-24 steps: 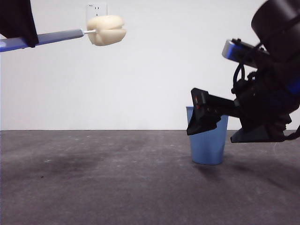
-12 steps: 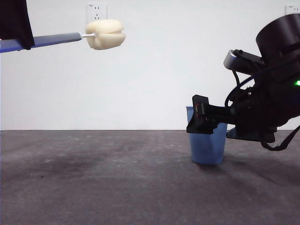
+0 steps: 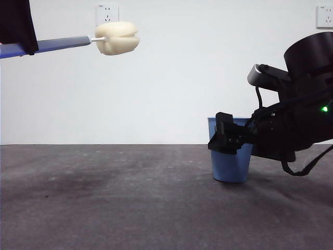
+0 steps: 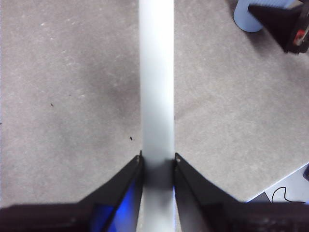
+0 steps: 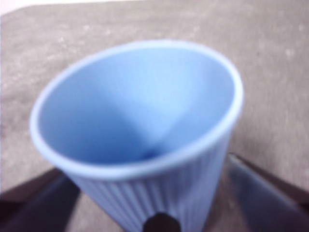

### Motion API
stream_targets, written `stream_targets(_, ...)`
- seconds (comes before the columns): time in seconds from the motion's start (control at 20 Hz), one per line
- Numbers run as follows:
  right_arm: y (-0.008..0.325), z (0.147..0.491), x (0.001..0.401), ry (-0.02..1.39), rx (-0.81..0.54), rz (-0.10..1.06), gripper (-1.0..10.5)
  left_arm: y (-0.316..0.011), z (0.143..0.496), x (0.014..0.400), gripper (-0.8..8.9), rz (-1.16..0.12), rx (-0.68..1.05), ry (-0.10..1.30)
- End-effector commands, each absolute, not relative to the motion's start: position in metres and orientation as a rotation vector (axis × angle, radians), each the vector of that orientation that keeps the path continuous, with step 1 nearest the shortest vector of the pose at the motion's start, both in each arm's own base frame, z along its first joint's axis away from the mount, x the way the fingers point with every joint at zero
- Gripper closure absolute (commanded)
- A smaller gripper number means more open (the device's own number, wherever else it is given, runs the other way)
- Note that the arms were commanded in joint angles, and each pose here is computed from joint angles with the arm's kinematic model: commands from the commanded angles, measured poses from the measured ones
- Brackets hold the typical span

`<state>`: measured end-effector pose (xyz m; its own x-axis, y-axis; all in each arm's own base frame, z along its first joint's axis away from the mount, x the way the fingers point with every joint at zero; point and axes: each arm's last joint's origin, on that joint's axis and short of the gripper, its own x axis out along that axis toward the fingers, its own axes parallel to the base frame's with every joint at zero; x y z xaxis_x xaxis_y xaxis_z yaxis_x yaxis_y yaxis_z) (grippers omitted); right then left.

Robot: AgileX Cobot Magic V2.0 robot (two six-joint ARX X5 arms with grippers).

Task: Pick up the cup brush,pick up the cup,insert the brush into the cup,clean the cup,put the cup brush back,put the cup back to the fixed position on the table

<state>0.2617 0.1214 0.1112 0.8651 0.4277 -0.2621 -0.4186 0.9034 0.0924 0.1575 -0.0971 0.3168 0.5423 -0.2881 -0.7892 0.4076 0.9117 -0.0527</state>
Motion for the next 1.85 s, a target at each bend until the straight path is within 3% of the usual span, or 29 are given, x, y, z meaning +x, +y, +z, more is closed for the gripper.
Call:
stream_targets(0.05, 0.122, 0.111, 0.263, 0.275, 0.026, 0.446, 7.0, -0.098, 0.318, 0.157, 8.22, -0.419, 0.146, 0.896)
stream_targets(0.25, 0.122, 0.110, 0.263, 0.279, 0.021, 0.447, 9.6, -0.098, 0.318, 0.157, 8.22, -0.423, 0.156, 0.895)
stream_targets(0.5, 0.128, 0.131, 0.254, 0.300, -0.011, 0.479, 9.6, -0.096, 0.315, 0.155, 8.22, -0.457, 0.257, 0.914)
stream_targets(0.6, 0.131, 0.148, 0.243, 0.328, -0.101, 0.507, 9.6, -0.096, 0.314, 0.155, 8.23, -0.488, 0.323, 0.911)
stream_targets(0.85, 0.132, 0.184, 0.218, 0.557, -0.326, 0.582, 9.6, -0.098, 0.308, 0.158, 8.23, -0.565, 0.487, 0.935)
stream_targets(1.1, 0.137, 0.203, 0.203, 0.754, -0.750, 0.523, 9.6, -0.101, 0.292, 0.162, 8.23, -0.681, 0.692, 1.050)
stream_targets(1.25, 0.148, 0.213, 0.195, 0.717, -0.984, 0.551, 9.6, -0.105, 0.288, 0.166, 8.23, -0.746, 0.667, 1.061)
stream_targets(1.4, 0.158, 0.221, 0.192, 0.653, -1.130, 0.600, 9.6, -0.112, 0.283, 0.165, 8.23, -0.820, 0.686, 1.088)
stream_targets(1.85, 0.173, 0.223, 0.178, 0.567, -1.366, 0.637, 9.6, -0.132, 0.277, 0.157, 8.23, -0.904, 0.743, 1.097)
